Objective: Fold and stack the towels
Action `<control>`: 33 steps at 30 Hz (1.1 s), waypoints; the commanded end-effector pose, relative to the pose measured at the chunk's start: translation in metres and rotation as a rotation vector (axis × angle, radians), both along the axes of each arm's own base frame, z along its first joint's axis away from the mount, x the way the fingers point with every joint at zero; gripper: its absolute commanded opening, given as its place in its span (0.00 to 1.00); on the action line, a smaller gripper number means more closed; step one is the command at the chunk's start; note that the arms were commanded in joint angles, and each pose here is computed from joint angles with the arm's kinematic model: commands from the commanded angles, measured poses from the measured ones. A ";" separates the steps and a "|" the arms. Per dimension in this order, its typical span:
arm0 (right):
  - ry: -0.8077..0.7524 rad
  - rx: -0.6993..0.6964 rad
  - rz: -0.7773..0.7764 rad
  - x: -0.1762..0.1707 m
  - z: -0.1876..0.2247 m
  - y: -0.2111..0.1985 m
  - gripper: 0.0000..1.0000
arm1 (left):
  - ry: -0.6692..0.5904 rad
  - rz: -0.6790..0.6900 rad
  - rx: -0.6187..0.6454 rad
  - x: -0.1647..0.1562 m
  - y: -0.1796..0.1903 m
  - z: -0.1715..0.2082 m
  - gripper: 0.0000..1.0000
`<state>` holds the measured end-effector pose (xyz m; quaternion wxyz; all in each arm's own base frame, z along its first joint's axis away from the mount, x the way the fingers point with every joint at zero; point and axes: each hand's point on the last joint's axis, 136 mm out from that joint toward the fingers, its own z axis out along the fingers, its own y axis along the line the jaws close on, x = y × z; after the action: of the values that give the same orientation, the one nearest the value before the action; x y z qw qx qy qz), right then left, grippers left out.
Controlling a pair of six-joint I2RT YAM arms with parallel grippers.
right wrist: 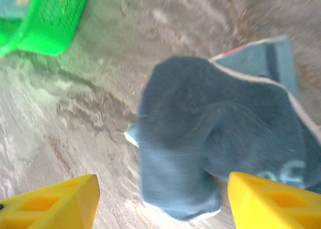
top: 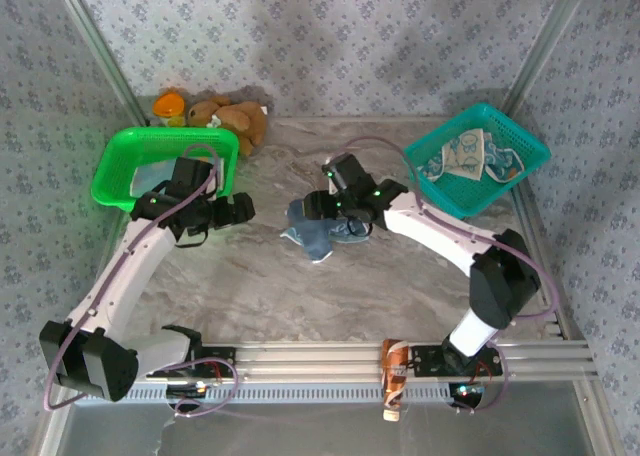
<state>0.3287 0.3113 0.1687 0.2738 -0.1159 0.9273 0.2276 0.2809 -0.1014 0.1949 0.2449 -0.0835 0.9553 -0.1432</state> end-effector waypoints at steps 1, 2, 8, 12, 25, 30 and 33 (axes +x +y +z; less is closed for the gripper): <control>0.013 0.024 -0.006 -0.001 0.003 0.000 0.70 | 0.001 -0.027 -0.045 -0.001 -0.016 -0.004 0.99; 0.020 0.014 -0.008 -0.003 0.000 -0.003 0.70 | 0.008 -0.034 -0.046 -0.002 -0.019 -0.008 1.00; 0.049 -0.056 -0.066 0.001 -0.022 -0.047 0.62 | 0.067 -0.103 -0.052 -0.010 -0.048 -0.038 0.93; 0.124 -0.112 -0.107 -0.006 -0.063 -0.083 0.51 | 0.104 -0.173 -0.050 -0.016 -0.077 -0.062 0.88; 0.226 -0.112 -0.157 0.007 -0.128 -0.117 0.43 | 0.196 -0.262 -0.110 -0.007 -0.149 -0.110 0.65; 0.243 -0.108 -0.154 0.008 -0.139 -0.115 0.37 | 0.213 -0.272 -0.134 0.002 -0.166 -0.124 0.58; 0.247 -0.092 -0.149 0.009 -0.139 -0.111 0.24 | 0.208 -0.272 -0.146 0.007 -0.173 -0.128 0.50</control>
<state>0.3338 0.1950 0.0288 0.1666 -0.0284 0.9723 0.1617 0.2760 -0.2562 0.0559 0.0996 0.0106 0.9739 -0.2038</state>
